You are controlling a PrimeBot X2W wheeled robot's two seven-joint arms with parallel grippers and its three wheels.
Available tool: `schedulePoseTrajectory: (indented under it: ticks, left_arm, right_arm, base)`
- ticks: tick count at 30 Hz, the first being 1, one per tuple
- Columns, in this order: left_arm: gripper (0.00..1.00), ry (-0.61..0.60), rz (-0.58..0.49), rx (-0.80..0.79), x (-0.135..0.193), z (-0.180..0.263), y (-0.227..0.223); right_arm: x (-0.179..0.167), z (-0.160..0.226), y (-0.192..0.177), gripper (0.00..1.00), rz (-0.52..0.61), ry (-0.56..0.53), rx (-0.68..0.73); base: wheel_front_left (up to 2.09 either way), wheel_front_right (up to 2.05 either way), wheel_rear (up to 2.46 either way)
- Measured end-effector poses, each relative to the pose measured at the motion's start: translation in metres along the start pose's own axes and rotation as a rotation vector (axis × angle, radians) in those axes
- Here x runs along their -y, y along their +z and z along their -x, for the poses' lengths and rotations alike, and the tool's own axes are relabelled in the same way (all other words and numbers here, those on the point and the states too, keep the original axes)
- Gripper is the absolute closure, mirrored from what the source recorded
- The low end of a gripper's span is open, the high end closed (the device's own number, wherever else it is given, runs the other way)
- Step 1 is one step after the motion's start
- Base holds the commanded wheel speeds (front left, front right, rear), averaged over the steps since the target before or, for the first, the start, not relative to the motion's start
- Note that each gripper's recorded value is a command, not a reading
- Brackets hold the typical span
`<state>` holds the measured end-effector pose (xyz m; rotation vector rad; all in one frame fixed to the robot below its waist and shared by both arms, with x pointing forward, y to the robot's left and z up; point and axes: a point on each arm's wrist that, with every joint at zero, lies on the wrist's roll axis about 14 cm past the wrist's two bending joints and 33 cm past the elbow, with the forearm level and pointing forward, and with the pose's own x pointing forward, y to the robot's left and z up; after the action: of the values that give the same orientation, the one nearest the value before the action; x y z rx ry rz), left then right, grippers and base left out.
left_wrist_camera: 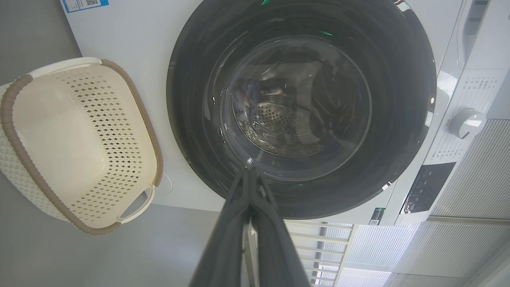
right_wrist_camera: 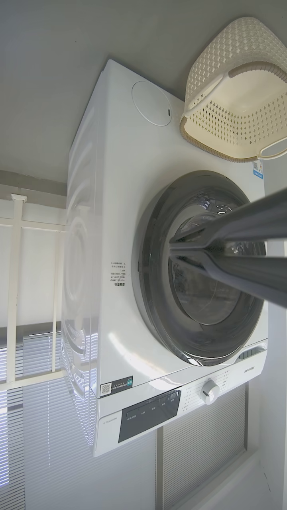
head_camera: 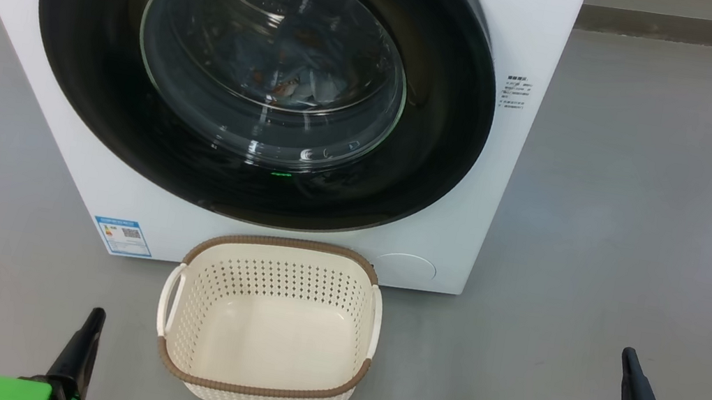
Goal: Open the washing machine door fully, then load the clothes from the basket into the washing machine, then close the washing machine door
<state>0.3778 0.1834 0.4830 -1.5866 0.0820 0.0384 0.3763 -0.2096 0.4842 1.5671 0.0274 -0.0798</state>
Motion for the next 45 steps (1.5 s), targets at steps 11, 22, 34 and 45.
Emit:
schedulePoseTrajectory:
  ticks: [11,22,34,45]
  left_arm:
    - [1.00,0.000,0.000,0.000,0.0000,0.0000,0.0000]
    - [1.00,0.000,0.000,0.000,0.0000,0.0000,0.0000]
    - [1.00,0.000,0.000,0.000,0.0000,0.0000,0.0001]
    - [1.00,0.000,0.000,0.000,0.0000,0.0000,0.0001]
  right_arm:
    - [0.0000,0.0000,0.0000,1.00,0.000,0.000,0.000]
    - [0.0000,0.0000,0.0000,1.00,0.000,0.000,0.000]
    - [0.0000,0.0000,-0.0001,1.00,0.000,0.000,0.000]
    - [0.0000,0.0000,-0.0001,1.00,0.000,0.000,0.000]
  base:
    - [0.00,0.00,0.00]
    - [0.00,0.00,0.00]
    - [0.00,0.00,0.00]
    - [0.00,0.00,0.00]
